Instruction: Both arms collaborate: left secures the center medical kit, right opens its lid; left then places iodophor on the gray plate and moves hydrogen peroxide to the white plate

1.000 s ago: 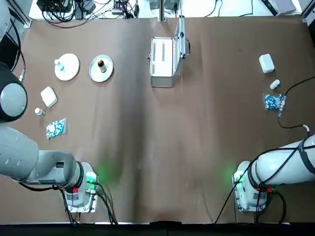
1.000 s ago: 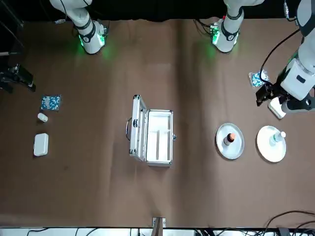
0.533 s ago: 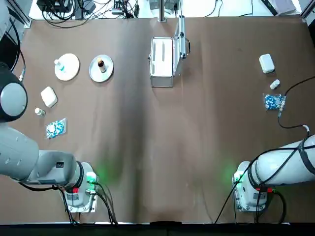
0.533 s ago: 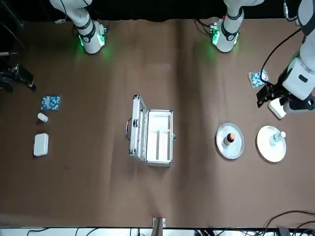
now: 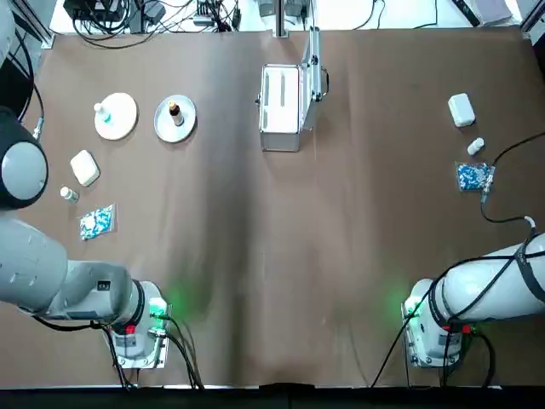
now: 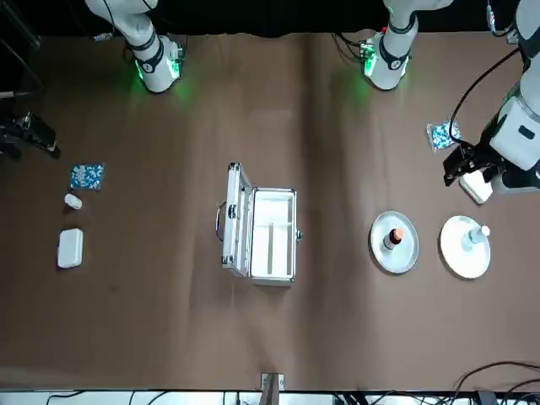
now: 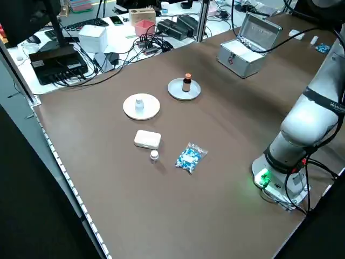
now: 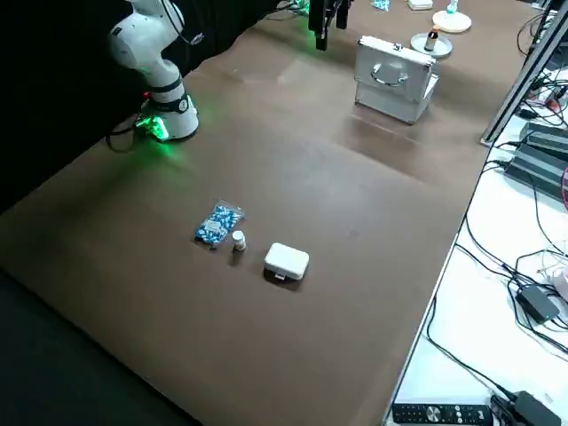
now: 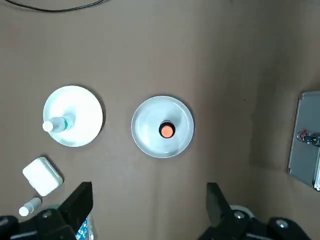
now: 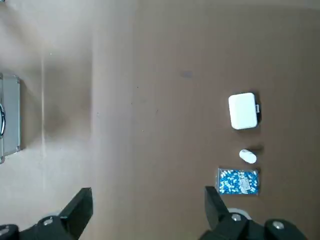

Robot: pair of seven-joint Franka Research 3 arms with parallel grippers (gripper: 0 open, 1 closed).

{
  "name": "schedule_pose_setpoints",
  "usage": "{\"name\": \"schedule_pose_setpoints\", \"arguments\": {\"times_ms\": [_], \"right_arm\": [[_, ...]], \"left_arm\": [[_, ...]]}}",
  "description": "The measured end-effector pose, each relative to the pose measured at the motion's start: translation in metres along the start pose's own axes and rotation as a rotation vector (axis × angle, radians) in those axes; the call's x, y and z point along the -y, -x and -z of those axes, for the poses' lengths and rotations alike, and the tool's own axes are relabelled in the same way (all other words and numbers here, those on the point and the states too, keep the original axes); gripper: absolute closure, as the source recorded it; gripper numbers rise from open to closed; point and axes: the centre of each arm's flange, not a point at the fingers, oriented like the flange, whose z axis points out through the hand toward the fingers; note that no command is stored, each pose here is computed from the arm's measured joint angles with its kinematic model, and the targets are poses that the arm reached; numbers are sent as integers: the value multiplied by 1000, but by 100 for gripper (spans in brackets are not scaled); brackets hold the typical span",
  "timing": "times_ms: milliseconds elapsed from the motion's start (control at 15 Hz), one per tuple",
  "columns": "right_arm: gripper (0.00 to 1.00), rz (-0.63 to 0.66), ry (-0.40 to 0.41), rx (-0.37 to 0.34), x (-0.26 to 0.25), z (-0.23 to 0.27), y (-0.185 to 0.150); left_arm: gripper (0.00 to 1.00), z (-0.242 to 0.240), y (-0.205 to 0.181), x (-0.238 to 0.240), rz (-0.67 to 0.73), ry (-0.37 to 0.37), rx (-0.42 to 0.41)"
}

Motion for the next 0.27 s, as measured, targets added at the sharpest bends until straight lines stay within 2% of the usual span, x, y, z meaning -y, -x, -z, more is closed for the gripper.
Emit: {"name": "schedule_pose_setpoints", "arguments": {"times_ms": [267], "right_arm": [[1,-15,0,4,-6,0,1]], "left_arm": [[0,-1,0,0,0,0,1]]}}
